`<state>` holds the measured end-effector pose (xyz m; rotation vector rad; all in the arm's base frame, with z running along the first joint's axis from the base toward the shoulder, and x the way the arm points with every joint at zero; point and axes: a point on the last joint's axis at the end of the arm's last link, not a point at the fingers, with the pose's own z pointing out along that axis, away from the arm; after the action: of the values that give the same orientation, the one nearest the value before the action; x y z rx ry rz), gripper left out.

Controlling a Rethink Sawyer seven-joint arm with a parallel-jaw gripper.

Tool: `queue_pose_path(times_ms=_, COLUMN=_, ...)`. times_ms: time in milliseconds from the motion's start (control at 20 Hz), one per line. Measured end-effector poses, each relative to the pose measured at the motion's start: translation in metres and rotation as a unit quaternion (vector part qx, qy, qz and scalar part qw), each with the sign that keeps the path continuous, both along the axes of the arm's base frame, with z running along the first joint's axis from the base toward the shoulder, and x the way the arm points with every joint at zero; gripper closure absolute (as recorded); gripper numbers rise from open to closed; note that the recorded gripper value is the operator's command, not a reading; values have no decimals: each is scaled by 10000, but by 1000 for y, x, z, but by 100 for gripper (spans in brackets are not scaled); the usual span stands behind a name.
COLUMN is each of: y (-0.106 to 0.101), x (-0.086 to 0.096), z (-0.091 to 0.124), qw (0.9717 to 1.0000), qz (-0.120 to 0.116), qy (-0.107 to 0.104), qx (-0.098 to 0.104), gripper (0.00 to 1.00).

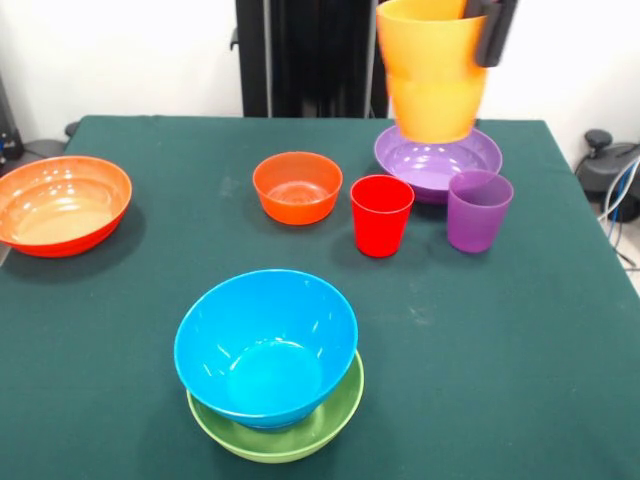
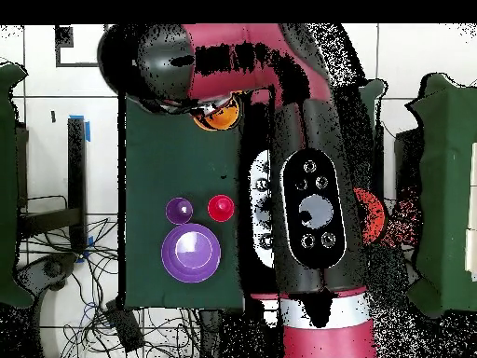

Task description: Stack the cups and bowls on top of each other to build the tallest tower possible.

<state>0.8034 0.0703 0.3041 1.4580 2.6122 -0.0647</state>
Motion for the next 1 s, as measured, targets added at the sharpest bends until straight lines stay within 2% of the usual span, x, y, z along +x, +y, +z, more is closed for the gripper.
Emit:
queue_pose_path(times_ms=450, y=-39, x=4, z=1, qw=9998, qz=207, qy=-4, qx=-49, gripper=100)
queue_pose_path(times_ms=700, y=-50, x=5, z=1, qw=9994, qz=343, qy=14, qx=-73, gripper=100)
queue_pose_path(times_ms=1000, y=-51, x=8, z=4, qw=9991, qz=418, qy=-24, qx=-86, gripper=100)
